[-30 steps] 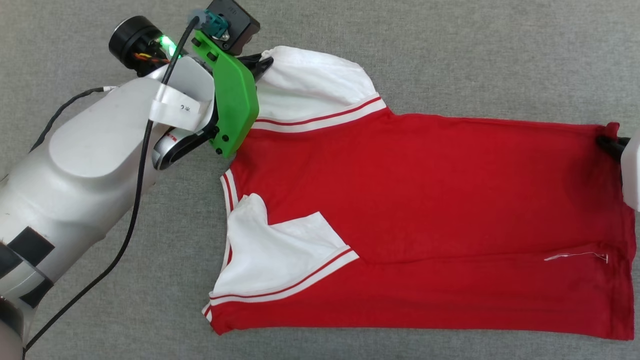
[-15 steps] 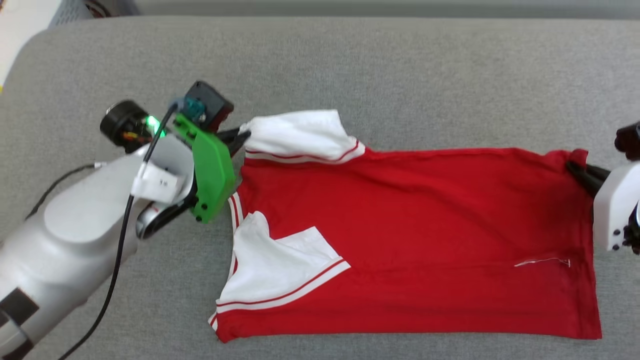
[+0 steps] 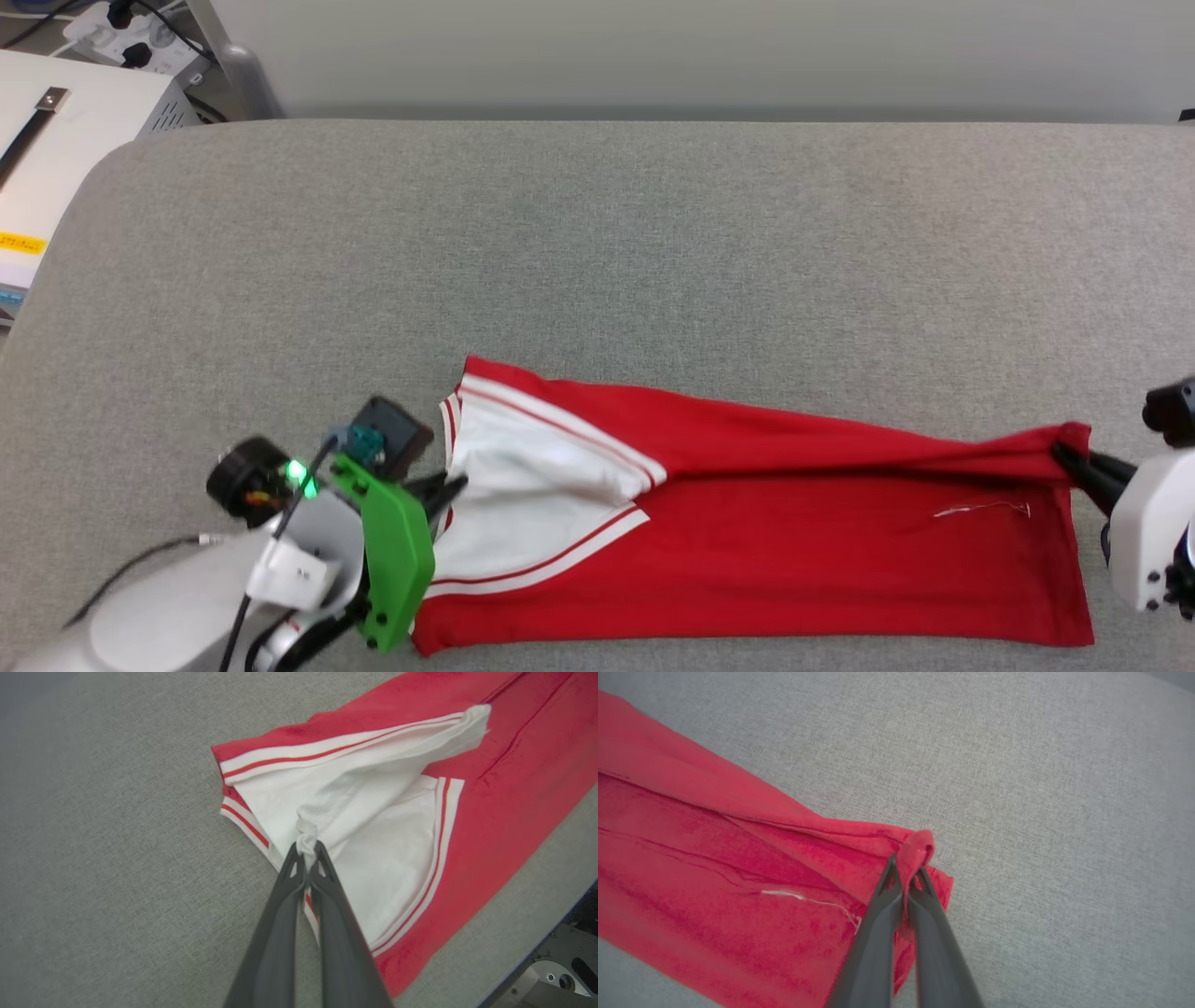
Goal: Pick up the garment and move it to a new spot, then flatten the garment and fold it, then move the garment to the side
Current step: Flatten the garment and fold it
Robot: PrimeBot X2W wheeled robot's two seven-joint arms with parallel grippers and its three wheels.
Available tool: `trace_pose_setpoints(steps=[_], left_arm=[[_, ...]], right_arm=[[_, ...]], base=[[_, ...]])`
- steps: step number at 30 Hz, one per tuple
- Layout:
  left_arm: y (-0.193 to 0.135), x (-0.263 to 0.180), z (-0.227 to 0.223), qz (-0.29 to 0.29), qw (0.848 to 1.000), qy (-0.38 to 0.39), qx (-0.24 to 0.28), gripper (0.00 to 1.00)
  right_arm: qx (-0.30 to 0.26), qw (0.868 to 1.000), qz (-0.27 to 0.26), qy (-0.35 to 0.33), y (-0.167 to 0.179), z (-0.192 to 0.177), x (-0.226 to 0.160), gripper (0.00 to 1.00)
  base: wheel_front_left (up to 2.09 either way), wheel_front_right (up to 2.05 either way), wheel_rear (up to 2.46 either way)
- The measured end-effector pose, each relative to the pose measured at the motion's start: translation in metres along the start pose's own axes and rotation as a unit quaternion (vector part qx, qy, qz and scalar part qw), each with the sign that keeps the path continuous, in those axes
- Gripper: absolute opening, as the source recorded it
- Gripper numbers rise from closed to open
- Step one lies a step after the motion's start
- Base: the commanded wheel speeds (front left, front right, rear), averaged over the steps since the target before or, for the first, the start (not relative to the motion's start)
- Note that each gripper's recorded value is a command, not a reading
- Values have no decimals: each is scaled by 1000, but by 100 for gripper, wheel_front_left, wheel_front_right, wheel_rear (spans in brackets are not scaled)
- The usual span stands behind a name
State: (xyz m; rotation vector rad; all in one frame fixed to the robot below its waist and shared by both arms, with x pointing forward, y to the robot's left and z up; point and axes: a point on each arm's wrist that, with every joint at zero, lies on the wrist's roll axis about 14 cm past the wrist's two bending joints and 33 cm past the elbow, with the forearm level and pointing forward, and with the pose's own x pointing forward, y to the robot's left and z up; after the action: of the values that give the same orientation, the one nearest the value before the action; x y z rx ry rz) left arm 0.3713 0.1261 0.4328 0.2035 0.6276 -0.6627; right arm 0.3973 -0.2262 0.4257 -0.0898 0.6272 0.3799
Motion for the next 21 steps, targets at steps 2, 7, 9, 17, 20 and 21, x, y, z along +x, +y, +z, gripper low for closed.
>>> trace_pose_setpoints(steps=[2,7,9,17,20,21], left_arm=[[-8,-3,-15,-6,1000,17,-13,0],[-20,-4,-43,-13,998,47,-36,0],[-25,-4,-51,-19,997,56,-45,0],[-26,0,-62,1,997,51,-61,100],[-19,-2,-50,25,998,15,-62,100],[-16,-3,-45,36,997,-1,-62,100]], right_arm=[[8,1000,2,9,3,-11,-3,0],[33,999,5,37,7,-39,-6,0],[44,998,9,49,12,-50,-5,0],[79,995,6,56,19,-67,-4,100],[94,995,7,30,21,-56,-6,100],[94,995,9,18,22,-50,-8,100]], base=[[0,0,0],[0,0,0],[0,0,0],[0,0,0],[0,0,0],[0,0,0]])
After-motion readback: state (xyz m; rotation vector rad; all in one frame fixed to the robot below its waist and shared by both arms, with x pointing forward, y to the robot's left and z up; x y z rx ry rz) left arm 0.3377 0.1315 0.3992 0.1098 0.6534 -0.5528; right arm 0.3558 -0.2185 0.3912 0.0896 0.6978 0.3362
